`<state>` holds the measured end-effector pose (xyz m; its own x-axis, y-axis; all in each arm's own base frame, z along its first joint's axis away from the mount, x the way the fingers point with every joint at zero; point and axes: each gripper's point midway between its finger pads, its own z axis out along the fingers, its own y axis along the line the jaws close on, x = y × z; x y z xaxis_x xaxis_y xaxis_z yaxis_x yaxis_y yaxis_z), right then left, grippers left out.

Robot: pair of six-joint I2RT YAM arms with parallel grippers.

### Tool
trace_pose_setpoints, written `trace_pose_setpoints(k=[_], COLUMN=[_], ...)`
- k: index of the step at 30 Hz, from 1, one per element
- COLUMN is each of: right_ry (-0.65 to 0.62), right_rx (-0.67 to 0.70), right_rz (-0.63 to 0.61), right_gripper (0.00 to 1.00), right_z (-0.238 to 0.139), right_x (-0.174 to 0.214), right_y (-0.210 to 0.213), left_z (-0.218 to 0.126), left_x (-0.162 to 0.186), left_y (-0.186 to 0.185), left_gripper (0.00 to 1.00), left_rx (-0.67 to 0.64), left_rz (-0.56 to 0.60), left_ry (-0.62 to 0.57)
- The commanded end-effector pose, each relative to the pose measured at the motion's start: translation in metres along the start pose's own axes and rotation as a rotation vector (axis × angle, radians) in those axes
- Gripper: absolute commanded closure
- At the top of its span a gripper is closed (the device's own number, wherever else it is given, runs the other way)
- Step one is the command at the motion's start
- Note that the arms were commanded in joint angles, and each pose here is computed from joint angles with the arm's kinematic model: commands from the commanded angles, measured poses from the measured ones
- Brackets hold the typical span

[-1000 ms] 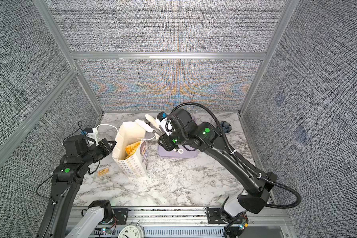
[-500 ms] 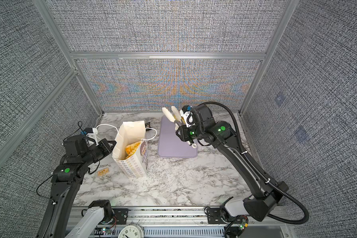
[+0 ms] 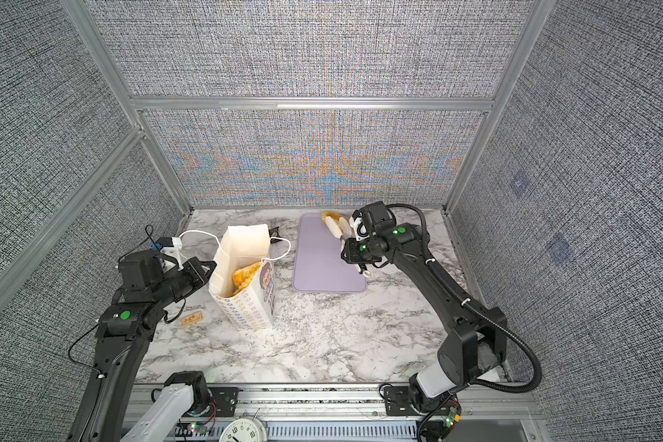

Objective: Place the fake bread into the paper bag
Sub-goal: 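Draw the right gripper with tongs back over the tray, then lower the tongs onto the long yellow bread and pinch it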

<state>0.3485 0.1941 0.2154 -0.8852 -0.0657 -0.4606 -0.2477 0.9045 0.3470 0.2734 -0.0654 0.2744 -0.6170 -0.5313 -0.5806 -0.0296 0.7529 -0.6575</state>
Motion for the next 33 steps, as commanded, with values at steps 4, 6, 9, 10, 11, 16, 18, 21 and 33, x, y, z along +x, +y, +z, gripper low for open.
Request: trace_pose_setpoints(k=[4, 6, 9, 10, 11, 16, 18, 21, 33], right_ry=[0.045, 0.060, 0.080, 0.087, 0.093, 0.128, 0.134, 0.132, 0.124], right_rx=[0.047, 0.060, 0.083, 0.090, 0.097, 0.104, 0.101, 0.100, 0.057], right_rz=[0.029, 0.039, 0.051, 0.053, 0.058, 0.089, 0.101, 0.118, 0.230], right_gripper=[0.60, 0.60, 0.60, 0.60, 0.60, 0.60, 0.60, 0.60, 0.60], right_z=[0.020, 0.027, 0.038, 0.042, 0.045, 0.063, 0.068, 0.072, 0.090], right_x=[0.001, 0.002, 0.002, 0.002, 0.001, -0.001, -0.003, -0.009, -0.040], right_y=[-0.019, -0.025, -0.034, -0.037, -0.040, -0.052, -0.055, -0.060, -0.088], left_z=[-0.001, -0.001, -0.001, -0.001, -0.001, -0.001, -0.001, -0.001, -0.001], left_x=[-0.006, -0.006, -0.006, -0.005, -0.005, -0.004, -0.004, -0.004, -0.003], left_y=[-0.008, -0.007, -0.007, -0.007, -0.007, -0.006, -0.006, -0.007, -0.006], left_gripper=[1.00, 1.00, 1.00, 1.00, 1.00, 1.00, 1.00, 1.00, 1.00], left_rx=[0.031, 0.029, 0.029, 0.028, 0.030, 0.029, 0.029, 0.030, 0.029], left_rz=[0.021, 0.023, 0.024, 0.023, 0.024, 0.023, 0.023, 0.024, 0.024], left_ry=[-0.016, -0.019, -0.017, -0.016, -0.017, -0.014, -0.016, -0.016, -0.016])
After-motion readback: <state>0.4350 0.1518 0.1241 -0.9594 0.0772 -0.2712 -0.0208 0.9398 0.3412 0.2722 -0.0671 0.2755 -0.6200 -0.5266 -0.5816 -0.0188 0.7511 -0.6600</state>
